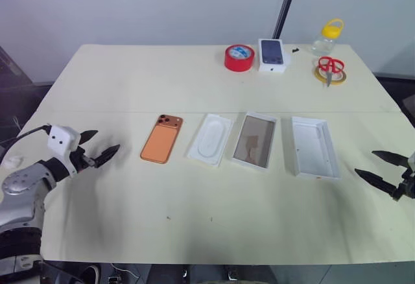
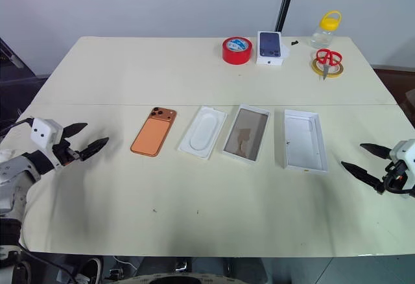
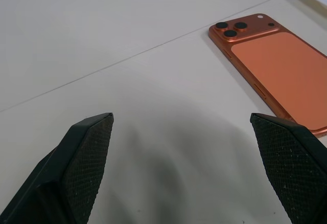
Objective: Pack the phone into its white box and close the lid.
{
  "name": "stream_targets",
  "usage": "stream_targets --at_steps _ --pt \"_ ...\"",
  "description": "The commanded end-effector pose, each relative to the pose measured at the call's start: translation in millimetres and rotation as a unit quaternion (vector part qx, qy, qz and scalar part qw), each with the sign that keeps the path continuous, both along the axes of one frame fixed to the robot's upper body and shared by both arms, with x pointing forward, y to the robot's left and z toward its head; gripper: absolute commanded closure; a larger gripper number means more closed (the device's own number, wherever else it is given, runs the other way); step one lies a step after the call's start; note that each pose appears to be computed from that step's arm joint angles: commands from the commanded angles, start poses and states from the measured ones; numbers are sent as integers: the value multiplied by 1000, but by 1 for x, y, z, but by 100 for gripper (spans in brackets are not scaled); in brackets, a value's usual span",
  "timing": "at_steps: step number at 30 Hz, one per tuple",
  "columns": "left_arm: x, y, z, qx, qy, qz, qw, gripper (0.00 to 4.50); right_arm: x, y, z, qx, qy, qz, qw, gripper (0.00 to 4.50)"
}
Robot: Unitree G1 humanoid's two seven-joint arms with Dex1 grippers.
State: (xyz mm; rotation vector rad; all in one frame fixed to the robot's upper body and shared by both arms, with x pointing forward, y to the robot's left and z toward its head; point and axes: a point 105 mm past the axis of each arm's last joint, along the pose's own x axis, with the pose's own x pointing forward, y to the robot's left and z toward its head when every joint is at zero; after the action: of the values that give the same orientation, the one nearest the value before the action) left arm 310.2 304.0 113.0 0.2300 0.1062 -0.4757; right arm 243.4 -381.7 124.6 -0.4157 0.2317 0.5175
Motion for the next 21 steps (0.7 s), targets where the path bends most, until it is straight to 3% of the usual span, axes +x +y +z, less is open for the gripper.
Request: stream_targets --at_steps 1,21 --pt "2 -2 11 5 -23 -6 1000 0 1 -3 7 -10 -15 -3 1000 66" --pt "5 -3 11 21 -37 1 999 0 10 4 9 -6 -19 7 1000 66"
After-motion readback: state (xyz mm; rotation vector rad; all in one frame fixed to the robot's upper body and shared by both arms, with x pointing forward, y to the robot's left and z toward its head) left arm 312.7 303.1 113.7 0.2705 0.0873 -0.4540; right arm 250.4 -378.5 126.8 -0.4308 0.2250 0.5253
